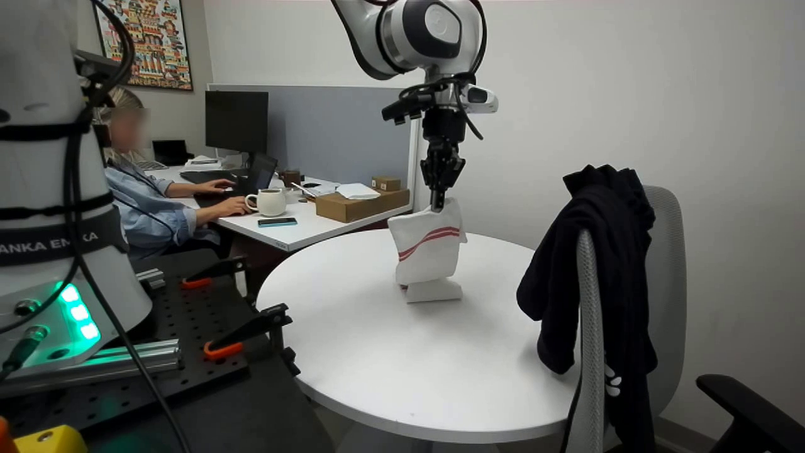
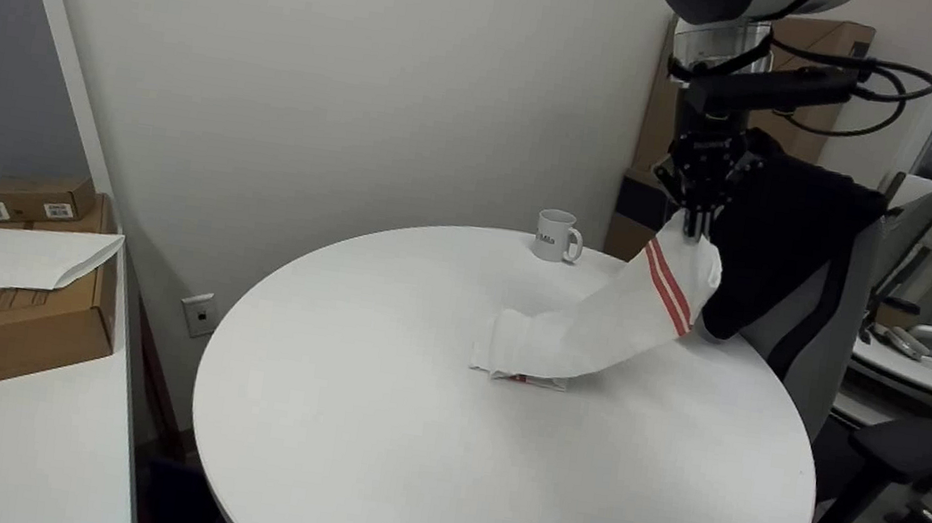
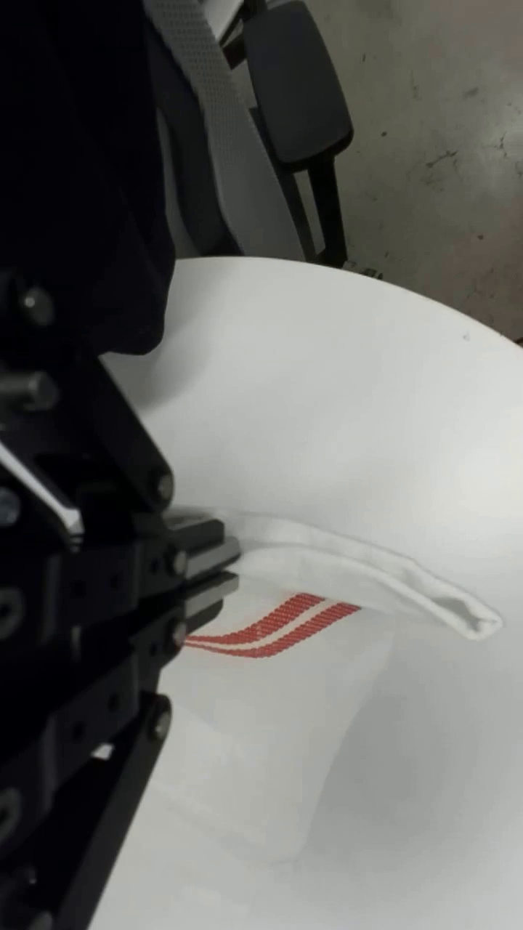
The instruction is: Fold up the towel on the table.
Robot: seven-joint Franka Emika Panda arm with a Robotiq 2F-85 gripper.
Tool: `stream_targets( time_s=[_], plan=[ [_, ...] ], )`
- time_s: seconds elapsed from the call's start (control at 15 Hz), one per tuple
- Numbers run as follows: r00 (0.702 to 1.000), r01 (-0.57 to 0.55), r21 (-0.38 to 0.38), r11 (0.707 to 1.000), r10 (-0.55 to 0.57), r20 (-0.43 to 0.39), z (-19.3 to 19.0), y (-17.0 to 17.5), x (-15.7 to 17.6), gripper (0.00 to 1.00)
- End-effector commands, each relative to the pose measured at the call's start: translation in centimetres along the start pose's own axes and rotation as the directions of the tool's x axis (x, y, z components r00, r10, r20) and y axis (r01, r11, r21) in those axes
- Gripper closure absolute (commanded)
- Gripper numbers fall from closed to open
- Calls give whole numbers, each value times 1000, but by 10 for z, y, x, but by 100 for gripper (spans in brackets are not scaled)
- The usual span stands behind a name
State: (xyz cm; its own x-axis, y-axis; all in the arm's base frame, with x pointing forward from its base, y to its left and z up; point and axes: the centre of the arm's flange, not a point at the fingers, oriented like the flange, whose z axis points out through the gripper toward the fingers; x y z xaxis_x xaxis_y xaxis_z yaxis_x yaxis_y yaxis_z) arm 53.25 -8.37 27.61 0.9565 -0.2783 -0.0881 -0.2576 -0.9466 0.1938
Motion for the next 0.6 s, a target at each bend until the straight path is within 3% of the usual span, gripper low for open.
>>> stream_targets(
  time_s=[0.0,0.2,0.53],
  plan=[
    [1000,-9,-35,999,10,25,7,23,6,99],
    [1000,-12,-27,1000,12,28,8,23,10,99],
    [995,95,4,995,-95,9,0,-29,3,99]
  ],
)
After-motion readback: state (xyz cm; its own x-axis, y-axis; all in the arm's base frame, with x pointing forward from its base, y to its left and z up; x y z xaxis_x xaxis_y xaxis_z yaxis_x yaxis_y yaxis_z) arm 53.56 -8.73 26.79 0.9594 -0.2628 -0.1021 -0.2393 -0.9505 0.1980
